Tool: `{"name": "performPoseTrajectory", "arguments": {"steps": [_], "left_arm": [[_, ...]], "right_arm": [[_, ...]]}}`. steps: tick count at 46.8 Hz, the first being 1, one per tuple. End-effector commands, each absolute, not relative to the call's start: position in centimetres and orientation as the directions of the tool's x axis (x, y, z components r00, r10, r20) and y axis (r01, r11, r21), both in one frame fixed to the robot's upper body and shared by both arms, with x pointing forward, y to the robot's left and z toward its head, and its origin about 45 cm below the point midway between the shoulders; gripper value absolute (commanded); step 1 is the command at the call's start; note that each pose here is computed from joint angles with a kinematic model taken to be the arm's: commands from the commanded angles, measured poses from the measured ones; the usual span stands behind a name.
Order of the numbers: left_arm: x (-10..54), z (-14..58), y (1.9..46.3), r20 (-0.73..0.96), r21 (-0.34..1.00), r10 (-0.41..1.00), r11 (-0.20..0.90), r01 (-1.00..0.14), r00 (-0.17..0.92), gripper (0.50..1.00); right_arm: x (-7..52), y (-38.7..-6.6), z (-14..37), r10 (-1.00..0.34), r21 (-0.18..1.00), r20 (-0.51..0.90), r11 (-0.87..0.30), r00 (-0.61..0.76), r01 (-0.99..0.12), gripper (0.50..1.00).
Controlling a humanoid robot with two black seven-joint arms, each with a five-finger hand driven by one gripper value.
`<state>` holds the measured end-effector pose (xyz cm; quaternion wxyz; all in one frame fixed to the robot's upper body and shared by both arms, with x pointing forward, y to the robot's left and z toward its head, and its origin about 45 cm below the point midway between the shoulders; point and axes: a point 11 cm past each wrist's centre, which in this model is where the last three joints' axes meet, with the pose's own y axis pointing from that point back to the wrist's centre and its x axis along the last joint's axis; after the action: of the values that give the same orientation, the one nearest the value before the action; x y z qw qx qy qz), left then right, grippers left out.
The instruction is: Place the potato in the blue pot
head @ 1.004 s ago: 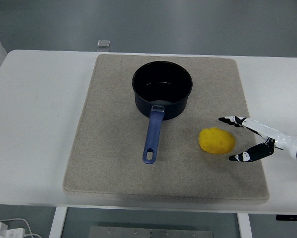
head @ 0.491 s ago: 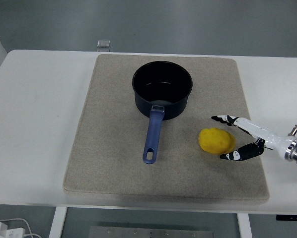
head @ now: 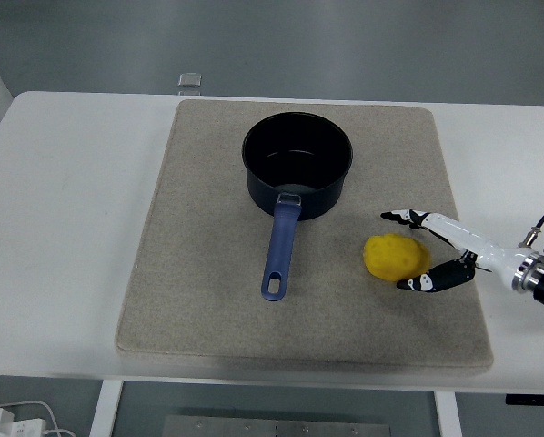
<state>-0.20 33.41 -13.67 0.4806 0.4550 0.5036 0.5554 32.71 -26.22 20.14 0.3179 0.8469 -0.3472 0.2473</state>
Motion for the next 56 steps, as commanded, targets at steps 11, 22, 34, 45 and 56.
{"name": "performPoseTrajectory", "arguments": {"steps": [11,22,34,45,56], "left_arm": [[-0.19,-13.67,33.41,0.021,0.997,0.992,-0.031,-0.076,-0.125,1.0],[-0.2,-13.67,33.41,0.021,0.997,0.992,-0.031,-0.076,-0.124,1.0],[-0.2,-13.67,33.41,0.021,0.997,0.992,-0.031,-0.076,-0.124,1.0],[-0.2,-13.67,33.41,0.021,0.997,0.992,-0.031,-0.076,-0.124,1.0],[-0.2,-13.67,33.41,0.021,0.997,0.992,-0.031,-0.076,-0.124,1.0]], "right_arm": [[32.77,-25.57,20.16,-0.417,0.361,0.641,-0.577,0.644,-0.733,0.5],[32.91,-26.01,20.36,-0.385,0.351,0.669,-0.591,0.636,-0.726,0.5],[32.95,-25.98,20.49,-0.385,0.332,0.672,-0.607,0.633,-0.722,0.5],[33.04,-26.18,20.62,-0.387,0.329,0.675,-0.604,0.628,-0.726,0.5],[33.12,-26.3,20.8,-0.389,0.326,0.678,-0.602,0.624,-0.729,0.5]]}}
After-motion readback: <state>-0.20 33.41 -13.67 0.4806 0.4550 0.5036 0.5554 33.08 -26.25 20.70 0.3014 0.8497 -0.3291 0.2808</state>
